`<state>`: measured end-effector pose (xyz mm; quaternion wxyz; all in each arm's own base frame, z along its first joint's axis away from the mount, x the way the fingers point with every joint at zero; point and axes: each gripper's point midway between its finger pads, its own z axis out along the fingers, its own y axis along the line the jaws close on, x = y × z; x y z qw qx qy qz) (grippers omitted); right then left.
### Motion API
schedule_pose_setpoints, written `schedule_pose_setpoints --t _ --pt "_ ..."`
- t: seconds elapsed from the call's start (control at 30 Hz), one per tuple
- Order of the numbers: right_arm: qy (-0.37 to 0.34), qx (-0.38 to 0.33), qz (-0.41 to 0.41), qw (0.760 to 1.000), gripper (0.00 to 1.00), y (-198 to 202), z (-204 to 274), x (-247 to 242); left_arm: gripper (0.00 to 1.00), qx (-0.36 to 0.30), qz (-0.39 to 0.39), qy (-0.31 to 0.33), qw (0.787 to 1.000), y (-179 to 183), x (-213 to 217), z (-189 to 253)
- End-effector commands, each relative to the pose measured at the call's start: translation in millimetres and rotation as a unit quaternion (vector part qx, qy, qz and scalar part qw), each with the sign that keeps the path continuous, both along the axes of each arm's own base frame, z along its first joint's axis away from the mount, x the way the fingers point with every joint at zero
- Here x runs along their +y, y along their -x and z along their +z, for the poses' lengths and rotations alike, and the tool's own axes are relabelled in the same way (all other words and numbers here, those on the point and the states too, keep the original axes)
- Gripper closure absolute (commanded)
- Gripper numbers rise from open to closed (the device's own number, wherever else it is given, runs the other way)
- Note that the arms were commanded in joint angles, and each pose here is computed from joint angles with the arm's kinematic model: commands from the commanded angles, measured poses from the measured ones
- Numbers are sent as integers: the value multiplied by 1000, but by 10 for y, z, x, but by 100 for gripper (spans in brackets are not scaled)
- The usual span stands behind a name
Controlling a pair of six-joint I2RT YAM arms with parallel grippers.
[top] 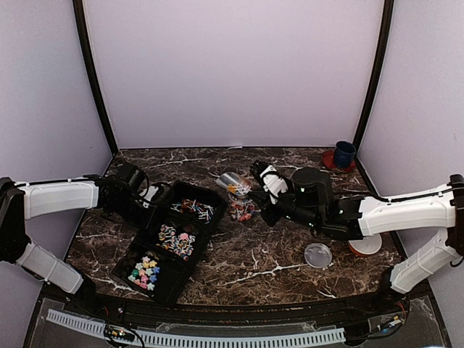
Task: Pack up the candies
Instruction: Place the fake candies in the packing bottle.
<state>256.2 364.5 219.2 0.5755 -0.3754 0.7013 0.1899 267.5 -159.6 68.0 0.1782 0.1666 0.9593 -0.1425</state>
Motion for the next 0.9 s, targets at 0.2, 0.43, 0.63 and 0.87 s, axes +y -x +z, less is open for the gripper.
schedule_pose_setpoints --t 0.2,0.43,0.63,0.87 --pt "66 71 -71 993 100 36 -121 -465 100 -49 -1 53 997 -143 -152 379" --pt "107 108 -87 985 100 37 -143 -514 100 -50 -2 54 997 -148 -155 388" --pt "125 113 -103 980 100 -26 -99 -530 100 -52 0 53 997 -147 -147 391" --pt "139 131 -127 973 100 -168 -159 -547 100 -51 -1 56 997 -149 -158 397"
